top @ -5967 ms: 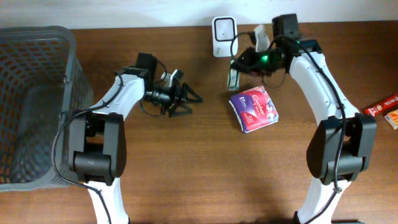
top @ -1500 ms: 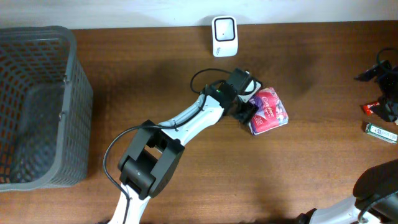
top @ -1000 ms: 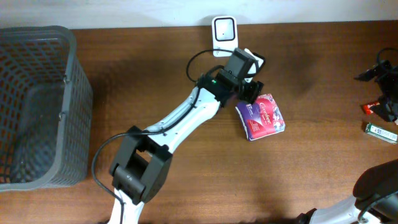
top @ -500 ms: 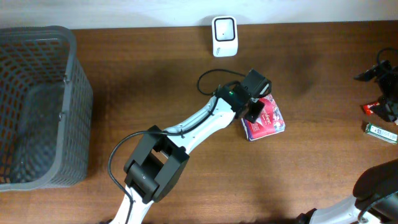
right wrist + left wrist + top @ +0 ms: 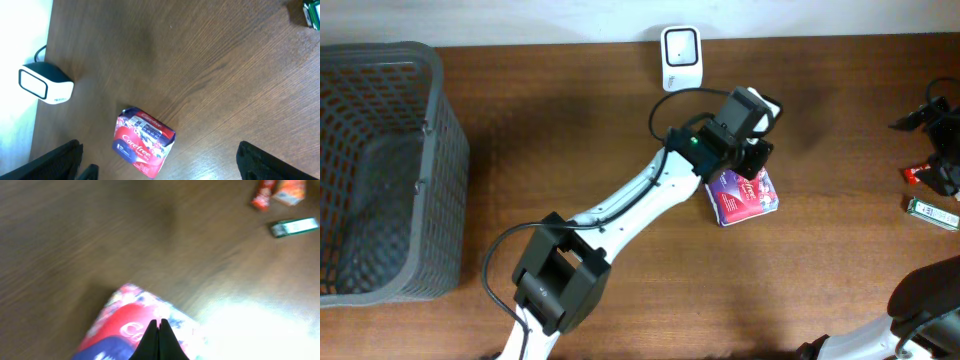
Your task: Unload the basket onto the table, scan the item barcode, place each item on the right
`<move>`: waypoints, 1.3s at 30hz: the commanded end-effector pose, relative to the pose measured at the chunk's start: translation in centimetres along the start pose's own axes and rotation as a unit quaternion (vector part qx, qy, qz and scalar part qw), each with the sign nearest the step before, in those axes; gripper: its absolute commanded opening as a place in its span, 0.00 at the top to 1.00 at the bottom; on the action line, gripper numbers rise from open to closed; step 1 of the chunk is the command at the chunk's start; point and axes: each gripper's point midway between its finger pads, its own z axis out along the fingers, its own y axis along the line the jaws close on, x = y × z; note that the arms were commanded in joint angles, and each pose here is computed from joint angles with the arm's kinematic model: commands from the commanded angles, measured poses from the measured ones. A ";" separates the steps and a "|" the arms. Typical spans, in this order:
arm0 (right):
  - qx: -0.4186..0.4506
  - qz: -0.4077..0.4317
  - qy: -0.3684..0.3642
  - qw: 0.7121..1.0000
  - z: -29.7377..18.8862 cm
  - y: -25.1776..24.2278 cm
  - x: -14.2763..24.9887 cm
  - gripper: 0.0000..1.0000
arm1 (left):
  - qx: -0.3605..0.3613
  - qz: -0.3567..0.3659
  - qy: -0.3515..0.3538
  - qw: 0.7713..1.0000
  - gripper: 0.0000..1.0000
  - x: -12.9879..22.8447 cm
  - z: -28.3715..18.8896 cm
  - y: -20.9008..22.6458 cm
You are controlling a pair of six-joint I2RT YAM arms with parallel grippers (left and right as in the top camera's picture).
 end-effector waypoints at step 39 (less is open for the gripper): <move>0.003 -0.009 -0.004 1.000 -0.1 0.1 -0.1 0.01 | -0.209 0.188 0.231 0.931 1.00 13.5 3.3 3.0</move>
